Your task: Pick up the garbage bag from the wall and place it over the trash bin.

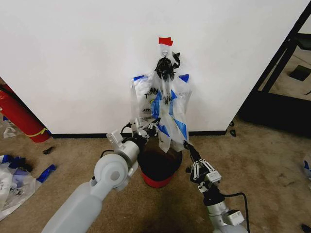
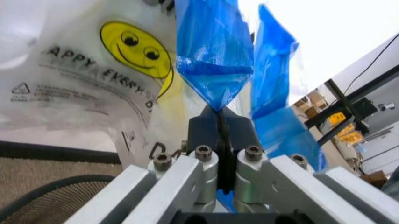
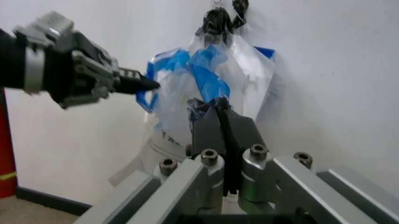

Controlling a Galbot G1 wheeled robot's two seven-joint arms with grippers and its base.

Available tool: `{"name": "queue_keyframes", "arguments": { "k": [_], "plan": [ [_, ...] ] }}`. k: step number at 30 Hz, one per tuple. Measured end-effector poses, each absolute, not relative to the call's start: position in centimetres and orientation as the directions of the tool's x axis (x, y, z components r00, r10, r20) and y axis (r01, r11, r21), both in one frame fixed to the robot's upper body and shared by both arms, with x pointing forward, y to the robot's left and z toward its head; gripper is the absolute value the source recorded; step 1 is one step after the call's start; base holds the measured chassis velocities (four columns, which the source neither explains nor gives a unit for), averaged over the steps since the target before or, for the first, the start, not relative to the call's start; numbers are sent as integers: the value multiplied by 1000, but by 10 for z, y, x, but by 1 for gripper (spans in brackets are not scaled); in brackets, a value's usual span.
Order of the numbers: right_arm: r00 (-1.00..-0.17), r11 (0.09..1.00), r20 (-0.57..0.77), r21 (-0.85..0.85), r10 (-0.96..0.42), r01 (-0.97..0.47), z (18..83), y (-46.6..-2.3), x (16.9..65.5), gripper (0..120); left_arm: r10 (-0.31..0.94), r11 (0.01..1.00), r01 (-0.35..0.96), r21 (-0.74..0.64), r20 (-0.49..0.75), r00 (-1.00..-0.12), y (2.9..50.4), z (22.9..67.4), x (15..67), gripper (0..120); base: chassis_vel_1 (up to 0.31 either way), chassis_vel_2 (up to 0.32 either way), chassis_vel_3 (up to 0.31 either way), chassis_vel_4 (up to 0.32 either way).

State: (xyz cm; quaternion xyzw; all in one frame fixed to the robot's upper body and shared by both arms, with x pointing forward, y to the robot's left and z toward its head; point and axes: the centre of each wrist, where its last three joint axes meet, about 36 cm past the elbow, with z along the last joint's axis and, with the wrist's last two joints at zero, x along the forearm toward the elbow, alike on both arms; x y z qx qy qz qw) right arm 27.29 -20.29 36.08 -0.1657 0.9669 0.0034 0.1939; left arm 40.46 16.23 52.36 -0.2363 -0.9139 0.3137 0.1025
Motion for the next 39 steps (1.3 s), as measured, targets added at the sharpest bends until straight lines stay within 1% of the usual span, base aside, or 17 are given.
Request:
{"name": "queue_keyframes", "arguments": {
  "k": [2,5,9,10,13,15,16,17,20,24,25,28,29,32,33,36,39],
  "plan": [
    [-868,944,-375,-74,-325,-321,363,-204,272,0,495,691,370,-621,33,-868,163,526,403,0,0,0,0,0],
    [-874,943,-355,-130,-332,-306,368,-207,268,11,490,697,376,-610,23,-872,165,528,399,0,0,0,0,0],
    [-901,942,-305,-233,-307,-242,371,-215,259,28,480,713,379,-590,17,-877,165,527,395,0,0,0,0,0],
    [-901,942,-305,-233,-307,-242,371,-215,259,28,480,713,379,-590,17,-877,165,527,395,0,0,0,0,0],
    [-941,953,-243,-248,-237,-176,385,-214,248,41,475,722,383,-577,11,-880,164,526,391,0,0,0,0,0],
    [-945,955,-240,-248,-223,-162,394,-213,249,50,475,725,384,-572,11,-880,164,525,390,0,0,0,0,0],
    [-943,954,-245,-252,-227,-164,398,-214,254,53,475,726,385,-570,11,-880,163,525,389,0,0,0,0,0],
    [-943,954,-245,-252,-227,-164,398,-214,254,53,475,726,385,-570,11,-880,163,525,389,0,0,0,0,0],
    [-927,946,-277,-271,-253,-177,407,-219,281,67,478,729,389,-563,12,-879,163,524,387,0,0,0,0,0],
    [-906,919,-274,-319,-324,-233,406,-228,322,83,485,729,396,-559,13,-875,161,524,384,0,0,0,0,0],
    [-906,919,-274,-319,-324,-233,406,-228,322,83,485,729,396,-559,13,-875,161,524,384,0,0,0,0,0],
    [-898,909,-270,-334,-347,-251,406,-231,338,91,486,729,396,-558,15,-874,161,523,384,0,0,0,0,0],
    [-895,905,-269,-339,-356,-258,406,-231,344,97,486,730,396,-557,16,-874,161,523,384,0,0,0,0,0],
    [-875,883,-261,-355,-408,-306,406,-226,377,100,486,731,395,-557,18,-874,161,523,384,0,0,0,0,0],
    [-875,883,-261,-355,-408,-306,406,-226,377,100,486,731,395,-557,18,-874,161,523,384,0,0,0,0,0],
    [-855,859,-258,-384,-451,-338,406,-216,403,100,488,728,394,-561,20,-873,159,522,384,0,0,0,0,0],
    [-845,836,-249,-429,-473,-342,402,-209,419,90,488,726,394,-564,20,-873,158,522,384,0,0,0,0,0]
  ]
}}
